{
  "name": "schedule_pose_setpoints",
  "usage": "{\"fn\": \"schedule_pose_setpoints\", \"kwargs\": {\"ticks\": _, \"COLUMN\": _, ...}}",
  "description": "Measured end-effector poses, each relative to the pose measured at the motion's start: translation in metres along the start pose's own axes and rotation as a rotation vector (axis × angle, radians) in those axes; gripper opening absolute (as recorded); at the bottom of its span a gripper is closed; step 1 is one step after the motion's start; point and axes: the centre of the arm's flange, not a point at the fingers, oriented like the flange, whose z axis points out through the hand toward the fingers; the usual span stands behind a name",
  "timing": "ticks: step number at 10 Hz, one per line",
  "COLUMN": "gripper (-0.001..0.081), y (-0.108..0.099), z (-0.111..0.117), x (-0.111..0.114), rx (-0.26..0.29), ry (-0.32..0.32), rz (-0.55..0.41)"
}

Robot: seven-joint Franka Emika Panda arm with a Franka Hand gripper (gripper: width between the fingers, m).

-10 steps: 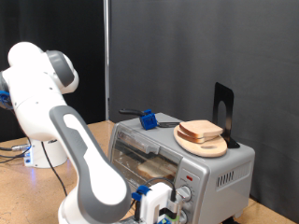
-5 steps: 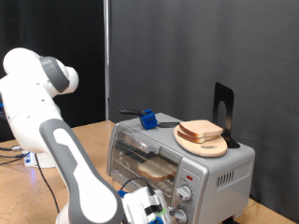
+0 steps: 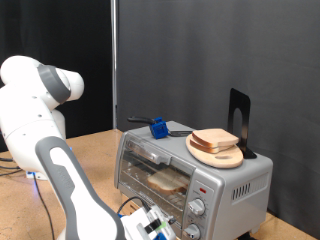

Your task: Make a piece of toast with the oven

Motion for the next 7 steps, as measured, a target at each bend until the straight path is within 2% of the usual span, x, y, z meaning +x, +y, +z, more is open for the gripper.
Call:
{"fn": "schedule_pose_setpoints", "kwargs": {"ticks": 1, "gripper": 0.0676, "y": 0.0, "z": -0.006, "x": -0.002, "rx": -0.014, "ry": 0.004, "rz": 0.121}}
{"fn": "schedule_pose_setpoints", "kwargs": {"ticks": 4, "gripper": 0.0682, "y": -0.016, "z": -0.035, "x": -0.015, "rx": -0.093, "ry": -0.015, "rz": 0.461}}
{"fn": "schedule_pose_setpoints", "kwargs": {"ticks": 7, "gripper": 0.0682, "y": -0.038, "z": -0.064, "x": -0.037, "rx": -0.167, "ry": -0.067, "rz": 0.814}}
